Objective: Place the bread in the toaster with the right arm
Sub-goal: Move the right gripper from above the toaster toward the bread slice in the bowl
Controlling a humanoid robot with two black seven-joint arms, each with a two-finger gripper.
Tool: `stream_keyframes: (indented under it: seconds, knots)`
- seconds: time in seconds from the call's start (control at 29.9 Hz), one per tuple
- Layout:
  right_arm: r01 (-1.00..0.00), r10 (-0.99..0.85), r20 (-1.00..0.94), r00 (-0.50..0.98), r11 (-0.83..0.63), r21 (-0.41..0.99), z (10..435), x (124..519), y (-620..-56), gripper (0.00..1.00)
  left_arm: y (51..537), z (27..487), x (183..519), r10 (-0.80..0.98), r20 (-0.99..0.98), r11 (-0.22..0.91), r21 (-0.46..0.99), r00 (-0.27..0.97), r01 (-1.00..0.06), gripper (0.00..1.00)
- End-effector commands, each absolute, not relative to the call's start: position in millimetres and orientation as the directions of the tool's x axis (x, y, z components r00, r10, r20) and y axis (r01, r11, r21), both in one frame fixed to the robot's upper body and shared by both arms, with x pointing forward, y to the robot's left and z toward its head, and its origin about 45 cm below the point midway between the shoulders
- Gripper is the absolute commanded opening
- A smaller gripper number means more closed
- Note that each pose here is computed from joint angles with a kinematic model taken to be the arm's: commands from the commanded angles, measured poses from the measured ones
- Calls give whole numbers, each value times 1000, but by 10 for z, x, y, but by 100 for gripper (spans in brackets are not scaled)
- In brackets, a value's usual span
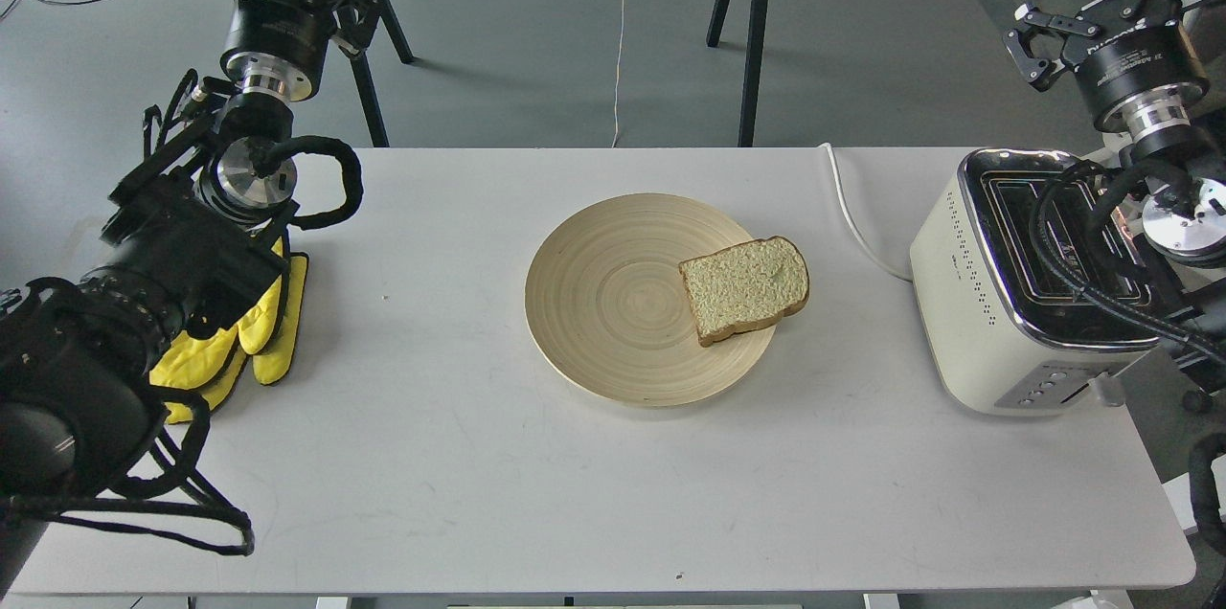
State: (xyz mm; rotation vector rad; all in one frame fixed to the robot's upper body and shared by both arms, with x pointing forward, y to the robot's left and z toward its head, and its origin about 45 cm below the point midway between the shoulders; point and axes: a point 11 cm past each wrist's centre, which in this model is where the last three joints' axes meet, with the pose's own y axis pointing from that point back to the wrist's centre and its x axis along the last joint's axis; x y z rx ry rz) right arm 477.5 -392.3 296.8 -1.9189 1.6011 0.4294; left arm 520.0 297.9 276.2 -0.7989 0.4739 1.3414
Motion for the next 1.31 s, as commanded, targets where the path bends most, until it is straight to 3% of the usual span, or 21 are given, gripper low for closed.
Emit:
stream_keyframes:
  seconds: [0.0, 0.33, 0.64, 0.87, 1.27]
  knots:
    - [-968, -777, -589, 221, -100, -231, 2961, 4777, -3909, 99, 3009, 2767, 5198, 672, -715, 26, -235, 191, -972, 100]
    - [-963, -830, -494, 259, -183, -196, 3089, 4902, -3641, 99, 2971, 2739, 5193, 669, -718, 30, -231, 191, -973, 100]
    - [-943, -948, 6, 319, -318, -96, 3411, 4858, -3304, 99, 2970, 2748, 5197, 668, -718, 30, -233, 192, -972, 100]
    - [-927, -850, 382, 362, -372, 51, 2987, 4684, -3058, 99, 2934, 2732, 5194, 665, -721, 35, -231, 195, -972, 100]
    - [-877, -590, 656, 470, -395, 273, 2010, 4201, -2698, 93, 2932, 2740, 5197, 665, -720, 35, -232, 196, -972, 100]
